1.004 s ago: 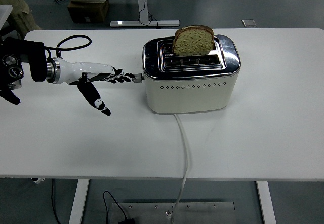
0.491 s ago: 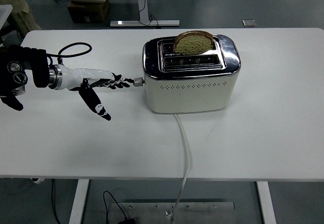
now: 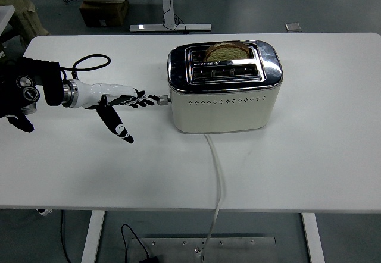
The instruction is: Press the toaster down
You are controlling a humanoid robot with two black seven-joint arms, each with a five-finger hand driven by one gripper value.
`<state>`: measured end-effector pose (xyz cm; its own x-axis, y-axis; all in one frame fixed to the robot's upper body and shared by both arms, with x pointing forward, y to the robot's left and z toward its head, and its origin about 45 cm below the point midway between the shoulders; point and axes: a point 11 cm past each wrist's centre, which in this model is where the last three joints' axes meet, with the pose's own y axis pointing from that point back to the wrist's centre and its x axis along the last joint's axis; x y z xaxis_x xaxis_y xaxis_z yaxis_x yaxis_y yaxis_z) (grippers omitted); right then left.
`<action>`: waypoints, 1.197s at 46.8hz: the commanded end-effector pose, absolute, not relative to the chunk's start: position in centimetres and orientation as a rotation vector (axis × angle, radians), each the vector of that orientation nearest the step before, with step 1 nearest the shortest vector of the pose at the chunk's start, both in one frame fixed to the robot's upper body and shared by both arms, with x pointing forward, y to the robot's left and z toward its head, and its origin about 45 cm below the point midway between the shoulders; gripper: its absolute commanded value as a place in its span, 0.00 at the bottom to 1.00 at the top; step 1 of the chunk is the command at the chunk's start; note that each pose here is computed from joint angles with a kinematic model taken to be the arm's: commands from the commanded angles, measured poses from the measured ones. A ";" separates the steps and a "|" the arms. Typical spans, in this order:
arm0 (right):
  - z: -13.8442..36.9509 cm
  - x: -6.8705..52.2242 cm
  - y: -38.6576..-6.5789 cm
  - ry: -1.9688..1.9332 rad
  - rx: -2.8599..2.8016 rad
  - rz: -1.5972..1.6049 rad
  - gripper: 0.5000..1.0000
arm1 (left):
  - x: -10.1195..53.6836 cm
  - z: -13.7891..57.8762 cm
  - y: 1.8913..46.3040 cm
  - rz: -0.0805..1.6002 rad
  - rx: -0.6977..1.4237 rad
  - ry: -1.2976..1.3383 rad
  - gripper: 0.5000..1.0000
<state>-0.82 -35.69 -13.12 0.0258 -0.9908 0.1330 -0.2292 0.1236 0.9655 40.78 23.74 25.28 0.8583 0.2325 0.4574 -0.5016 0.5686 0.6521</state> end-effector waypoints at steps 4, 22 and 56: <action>-13.1 -0.8 -35.7 -1.403 1.295 -0.965 1.00 | 40.8 24.8 23.9 0.455 0.868 -0.334 1.00; -13.1 -0.8 -35.7 -1.402 1.293 -0.965 1.00 | 40.8 24.6 23.7 0.455 0.865 -0.333 1.00; -13.1 -0.8 -35.7 -1.403 1.295 -0.965 1.00 | 40.1 22.6 24.1 0.456 0.877 -0.290 1.00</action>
<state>-0.82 -35.68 -13.12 0.0263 -0.9908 0.1330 -0.2294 0.1236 0.9655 40.14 23.99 22.76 0.8665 0.2613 0.4253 -0.4953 0.5557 0.6677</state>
